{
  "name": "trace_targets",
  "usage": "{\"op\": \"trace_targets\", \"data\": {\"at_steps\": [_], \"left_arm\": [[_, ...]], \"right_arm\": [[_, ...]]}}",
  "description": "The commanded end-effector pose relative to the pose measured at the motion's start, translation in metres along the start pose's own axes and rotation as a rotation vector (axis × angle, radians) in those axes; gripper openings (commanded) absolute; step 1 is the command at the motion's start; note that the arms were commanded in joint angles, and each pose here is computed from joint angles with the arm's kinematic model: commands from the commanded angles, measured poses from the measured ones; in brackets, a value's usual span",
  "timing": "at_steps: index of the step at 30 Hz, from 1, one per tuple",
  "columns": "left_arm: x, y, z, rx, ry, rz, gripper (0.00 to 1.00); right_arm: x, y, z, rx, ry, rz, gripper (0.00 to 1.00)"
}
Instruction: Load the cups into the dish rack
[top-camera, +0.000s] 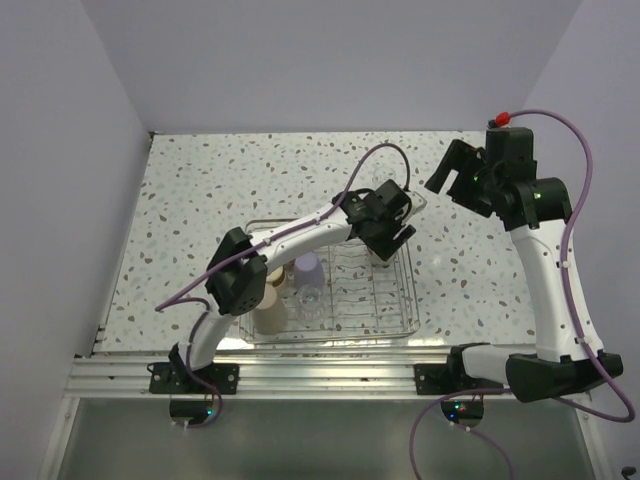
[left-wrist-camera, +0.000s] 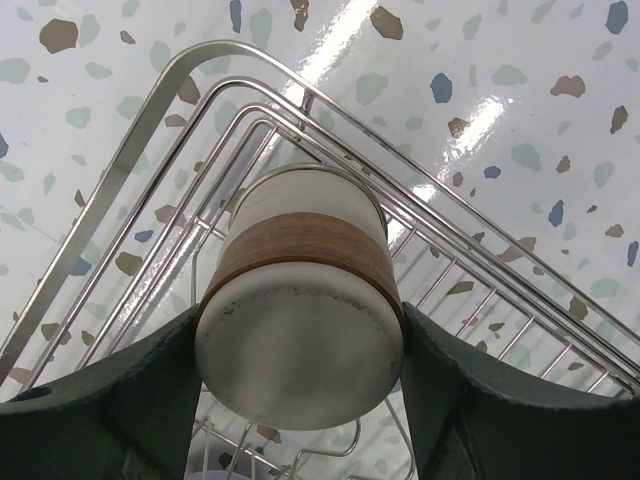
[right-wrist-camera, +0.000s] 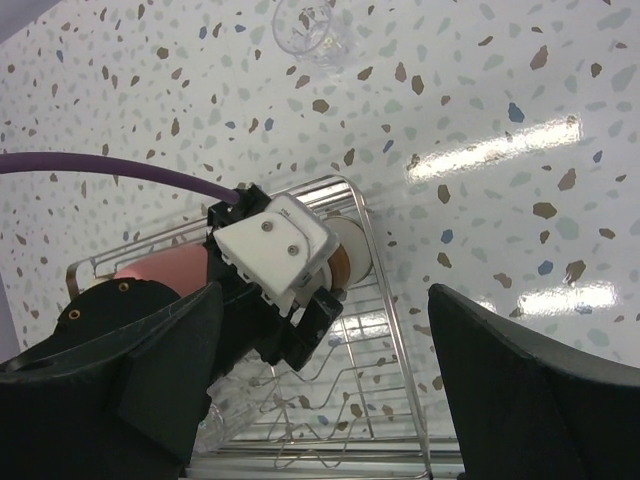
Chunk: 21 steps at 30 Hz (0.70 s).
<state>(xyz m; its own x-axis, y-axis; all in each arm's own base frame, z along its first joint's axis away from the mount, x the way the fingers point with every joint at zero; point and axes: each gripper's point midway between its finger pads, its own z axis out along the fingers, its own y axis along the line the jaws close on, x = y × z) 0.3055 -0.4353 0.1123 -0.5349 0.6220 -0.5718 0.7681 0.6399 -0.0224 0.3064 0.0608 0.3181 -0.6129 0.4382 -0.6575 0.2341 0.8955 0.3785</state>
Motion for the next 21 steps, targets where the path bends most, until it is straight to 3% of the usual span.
{"op": "trace_targets", "data": {"at_steps": [1, 2, 5, 8, 14, 21], "left_arm": [[-0.004, 0.017, -0.004, -0.111, 0.003, 0.034, 0.14], [-0.005, 0.018, -0.004, -0.113, 0.002, 0.036, 0.31], [-0.004, 0.014, -0.002, -0.111, 0.001, 0.036, 0.56], [-0.009, 0.011, -0.004, -0.106, -0.013, 0.035, 0.69], [-0.03, 0.006, -0.018, -0.104, -0.074, 0.016, 0.87], [-0.058, 0.009, -0.055, -0.114, -0.17, -0.009, 0.94]], "right_arm": [[-0.001, 0.002, -0.009, -0.024, -0.015, -0.023, 0.86], [-0.001, 0.002, -0.008, -0.025, -0.013, -0.022, 0.86], [0.001, 0.003, -0.005, -0.026, -0.004, -0.024, 0.86], [0.002, 0.004, -0.004, -0.03, 0.004, -0.024, 0.86], [0.0, 0.004, 0.0, -0.025, 0.007, -0.026, 0.86], [-0.007, 0.008, 0.009, -0.023, 0.002, -0.027, 0.86]]}}
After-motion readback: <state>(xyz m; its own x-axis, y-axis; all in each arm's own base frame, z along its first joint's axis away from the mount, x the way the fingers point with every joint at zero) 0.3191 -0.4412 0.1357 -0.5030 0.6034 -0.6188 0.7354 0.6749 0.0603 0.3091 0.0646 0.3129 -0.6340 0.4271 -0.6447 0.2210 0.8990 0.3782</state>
